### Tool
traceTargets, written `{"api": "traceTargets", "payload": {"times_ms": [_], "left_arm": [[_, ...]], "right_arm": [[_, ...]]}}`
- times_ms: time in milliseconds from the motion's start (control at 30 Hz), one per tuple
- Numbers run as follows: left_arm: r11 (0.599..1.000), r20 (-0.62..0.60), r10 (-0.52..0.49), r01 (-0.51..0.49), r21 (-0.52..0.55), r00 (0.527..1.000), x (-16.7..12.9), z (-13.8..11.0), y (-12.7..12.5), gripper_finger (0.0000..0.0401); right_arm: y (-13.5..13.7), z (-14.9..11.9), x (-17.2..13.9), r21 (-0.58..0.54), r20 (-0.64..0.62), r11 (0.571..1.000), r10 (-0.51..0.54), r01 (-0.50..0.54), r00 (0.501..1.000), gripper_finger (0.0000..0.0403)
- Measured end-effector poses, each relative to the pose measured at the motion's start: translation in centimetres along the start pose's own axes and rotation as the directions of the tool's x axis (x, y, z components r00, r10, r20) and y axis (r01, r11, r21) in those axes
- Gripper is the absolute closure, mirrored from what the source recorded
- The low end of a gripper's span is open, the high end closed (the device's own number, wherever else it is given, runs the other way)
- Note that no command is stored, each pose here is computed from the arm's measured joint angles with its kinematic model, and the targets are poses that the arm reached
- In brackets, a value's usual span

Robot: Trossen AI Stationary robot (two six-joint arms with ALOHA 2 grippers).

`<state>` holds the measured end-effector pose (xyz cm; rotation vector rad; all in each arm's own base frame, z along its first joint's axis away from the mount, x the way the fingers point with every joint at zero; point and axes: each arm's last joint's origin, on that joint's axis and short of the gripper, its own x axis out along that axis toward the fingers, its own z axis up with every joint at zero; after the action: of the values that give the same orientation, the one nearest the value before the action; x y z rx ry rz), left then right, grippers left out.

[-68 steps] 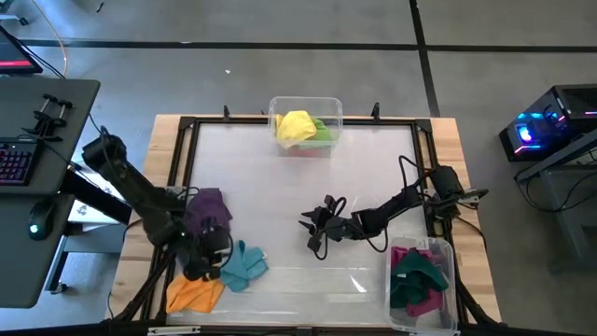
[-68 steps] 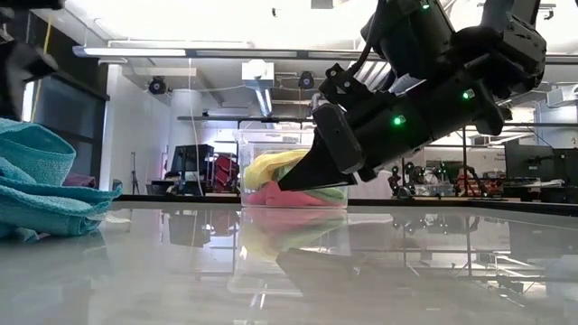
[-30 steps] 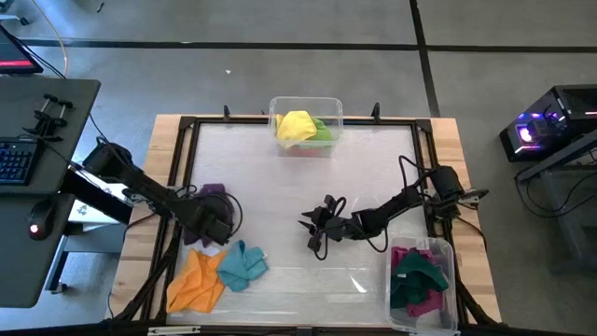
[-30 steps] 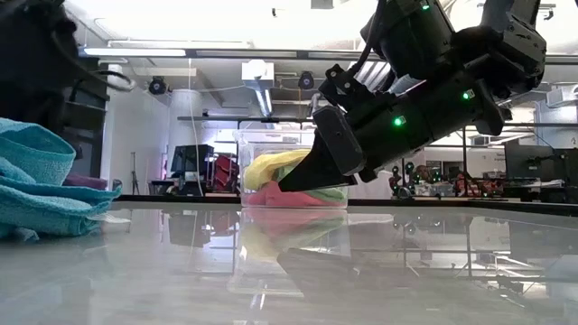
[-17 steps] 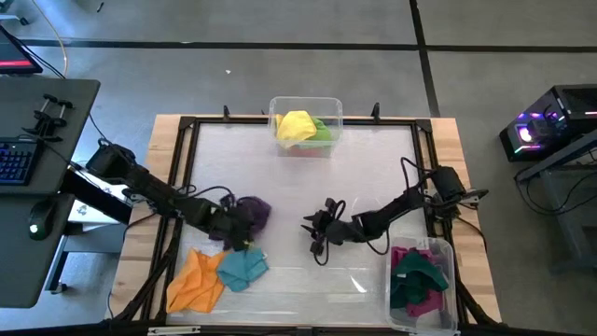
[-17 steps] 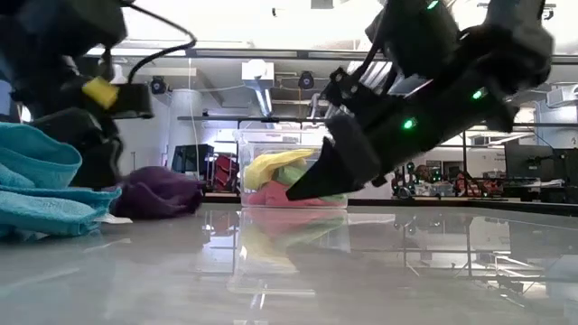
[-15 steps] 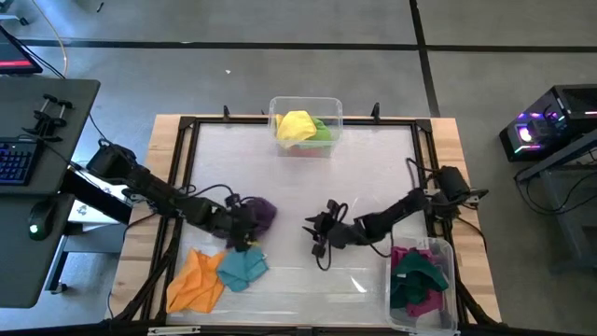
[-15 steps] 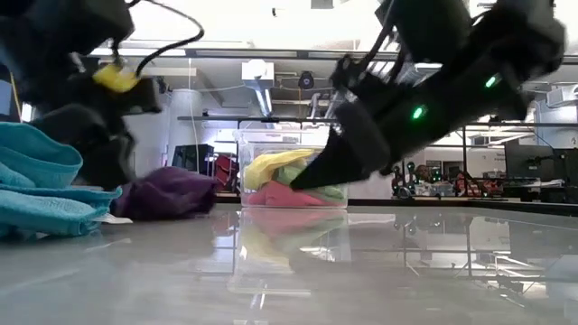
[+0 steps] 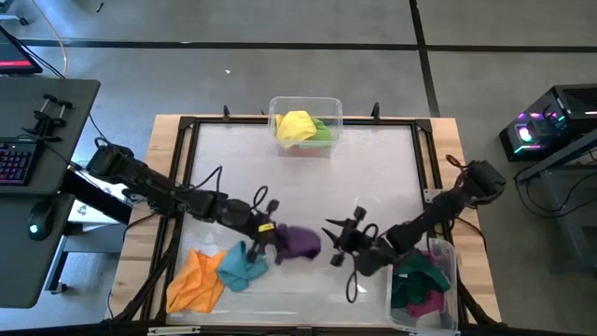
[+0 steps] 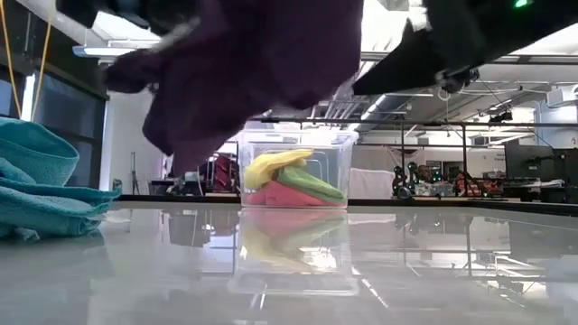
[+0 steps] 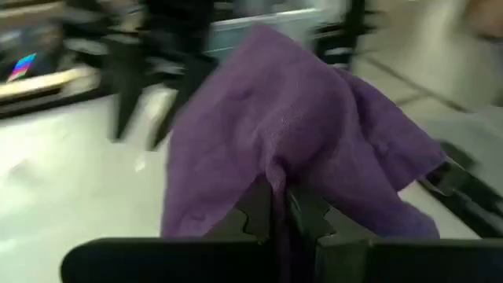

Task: Sort towels by color in basket
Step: Put the purple microfiber cloth into the bottom transparent bin

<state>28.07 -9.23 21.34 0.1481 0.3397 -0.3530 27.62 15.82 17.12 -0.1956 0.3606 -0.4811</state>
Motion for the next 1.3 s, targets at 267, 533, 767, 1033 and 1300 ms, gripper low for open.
{"api": "traceTargets", "payload": {"times_ms": [267,533,767,1033,1300], "left_arm": [[0.988,0.18,-0.088,0.109,-0.111,0.98,-1.6,-4.4,1.7,0.0398],[0.986,0.143,-0.1,0.117,-0.119,0.985,-1.4,-6.1,2.2,0.0398],[0.99,0.115,-0.059,0.073,-0.117,0.992,-1.0,-6.7,2.2,0.0399],[0.984,0.079,0.129,-0.118,-0.13,0.988,-0.9,-6.9,2.8,0.0398],[0.931,0.046,0.329,-0.316,-0.184,0.943,-1.1,-7.1,3.4,0.0398]], "right_arm": [[0.7,-0.2,-2.1,-0.01,0.0,0.998,0.055,-0.055,0.998,0.0284],[-1.1,0.7,1.9,0.103,-0.07,0.976,0.202,-0.194,0.977,0.0284],[-4.1,1.3,6.8,0.19,-0.078,0.928,0.34,-0.321,0.937,0.0284],[-4.0,1.2,9.5,0.195,0.075,0.793,0.574,-0.577,0.815,0.0273],[-3.0,-0.2,10.8,0.197,0.124,0.82,0.523,-0.537,0.844,0.0209]]}}
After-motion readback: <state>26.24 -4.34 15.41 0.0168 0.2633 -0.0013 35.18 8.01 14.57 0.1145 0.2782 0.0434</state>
